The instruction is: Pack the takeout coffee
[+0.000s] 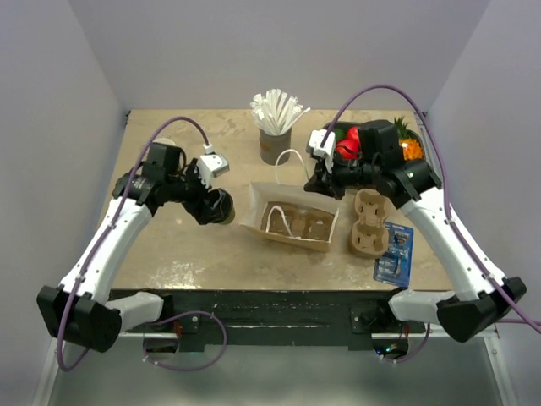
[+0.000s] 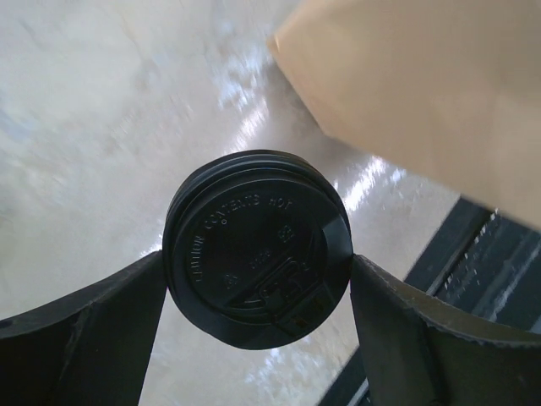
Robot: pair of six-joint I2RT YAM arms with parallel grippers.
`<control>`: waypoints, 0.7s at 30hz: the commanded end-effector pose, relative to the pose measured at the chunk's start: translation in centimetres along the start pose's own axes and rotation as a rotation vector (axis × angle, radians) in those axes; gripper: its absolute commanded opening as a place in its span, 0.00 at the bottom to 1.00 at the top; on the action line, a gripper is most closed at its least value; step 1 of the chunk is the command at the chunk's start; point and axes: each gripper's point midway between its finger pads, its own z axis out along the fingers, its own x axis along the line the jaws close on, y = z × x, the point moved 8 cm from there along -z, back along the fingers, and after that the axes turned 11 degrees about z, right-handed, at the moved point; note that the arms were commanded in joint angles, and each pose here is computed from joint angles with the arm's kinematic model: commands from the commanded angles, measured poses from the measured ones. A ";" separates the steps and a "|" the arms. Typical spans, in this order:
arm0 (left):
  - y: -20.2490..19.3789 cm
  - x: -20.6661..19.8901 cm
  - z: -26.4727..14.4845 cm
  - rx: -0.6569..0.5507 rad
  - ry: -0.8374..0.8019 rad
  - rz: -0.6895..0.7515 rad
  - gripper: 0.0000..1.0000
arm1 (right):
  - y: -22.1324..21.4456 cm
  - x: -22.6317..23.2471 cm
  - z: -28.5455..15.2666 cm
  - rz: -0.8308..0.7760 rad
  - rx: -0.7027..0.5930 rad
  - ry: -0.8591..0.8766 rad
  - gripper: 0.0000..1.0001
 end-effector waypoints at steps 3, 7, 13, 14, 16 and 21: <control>7.5 -0.2 -7.2 -0.342 0.180 0.162 0.51 | -0.7 5.1 0.1 -0.086 -0.002 0.003 0.00; 10.6 -0.8 -10.3 -0.457 0.187 0.209 0.51 | -1.8 5.2 0.5 -0.055 0.020 0.002 0.00; 13.1 -3.6 -13.7 -0.602 0.047 0.298 0.48 | -1.1 4.7 1.1 -0.031 0.022 -0.007 0.00; 13.2 -4.0 -14.1 -0.614 0.031 0.308 0.48 | -0.9 4.6 1.2 -0.031 0.020 -0.009 0.00; 13.3 -5.3 -14.7 -0.655 -0.039 0.340 0.47 | -0.9 4.6 1.3 -0.031 0.021 -0.008 0.00; 13.7 -5.7 -14.4 -0.709 -0.100 0.347 0.44 | 0.0 4.2 1.2 -0.034 -0.013 -0.039 0.00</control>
